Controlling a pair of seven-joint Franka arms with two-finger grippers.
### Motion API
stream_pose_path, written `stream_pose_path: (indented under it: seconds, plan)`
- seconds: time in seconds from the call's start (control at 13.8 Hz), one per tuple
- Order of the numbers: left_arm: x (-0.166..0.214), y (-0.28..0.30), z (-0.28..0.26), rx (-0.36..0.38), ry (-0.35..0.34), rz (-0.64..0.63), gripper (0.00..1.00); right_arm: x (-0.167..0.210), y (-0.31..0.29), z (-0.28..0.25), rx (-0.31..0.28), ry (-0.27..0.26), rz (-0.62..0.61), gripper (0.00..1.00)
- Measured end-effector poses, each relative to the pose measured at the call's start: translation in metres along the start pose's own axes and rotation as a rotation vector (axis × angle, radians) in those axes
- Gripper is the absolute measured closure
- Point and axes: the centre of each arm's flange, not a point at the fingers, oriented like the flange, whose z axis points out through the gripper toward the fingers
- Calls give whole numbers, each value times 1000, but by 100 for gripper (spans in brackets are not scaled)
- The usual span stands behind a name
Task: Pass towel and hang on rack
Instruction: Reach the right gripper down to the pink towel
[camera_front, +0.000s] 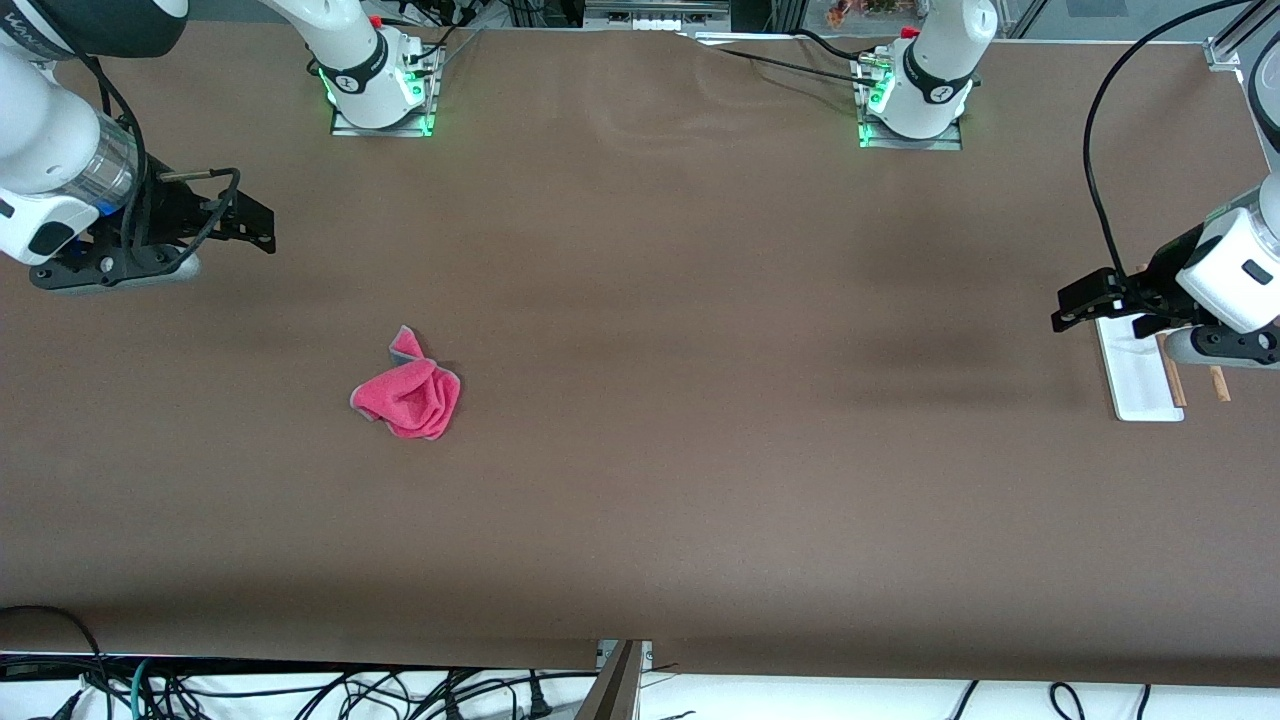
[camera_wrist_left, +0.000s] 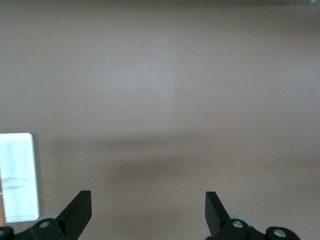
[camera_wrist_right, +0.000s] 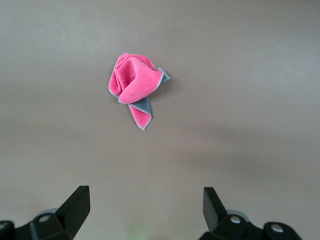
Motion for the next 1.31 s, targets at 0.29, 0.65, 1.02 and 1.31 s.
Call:
stream_pose_path:
  seconds: [0.29,0.65,1.02,1.31]
  plan:
    - [1,-7,4,-11,-7,-13,0,0,-1,1,0,-3,10,0]
    - [-4,3,9,-14,-61,3,0,4,-1,9,-2,-18,15,0]
    - [-10,9,12,-24,-114,-96,0,38,2,65,-15,-37,27,0]
    - [-17,27,9,-8,-138,-159,0,74,8,157,-29,-53,44,0]
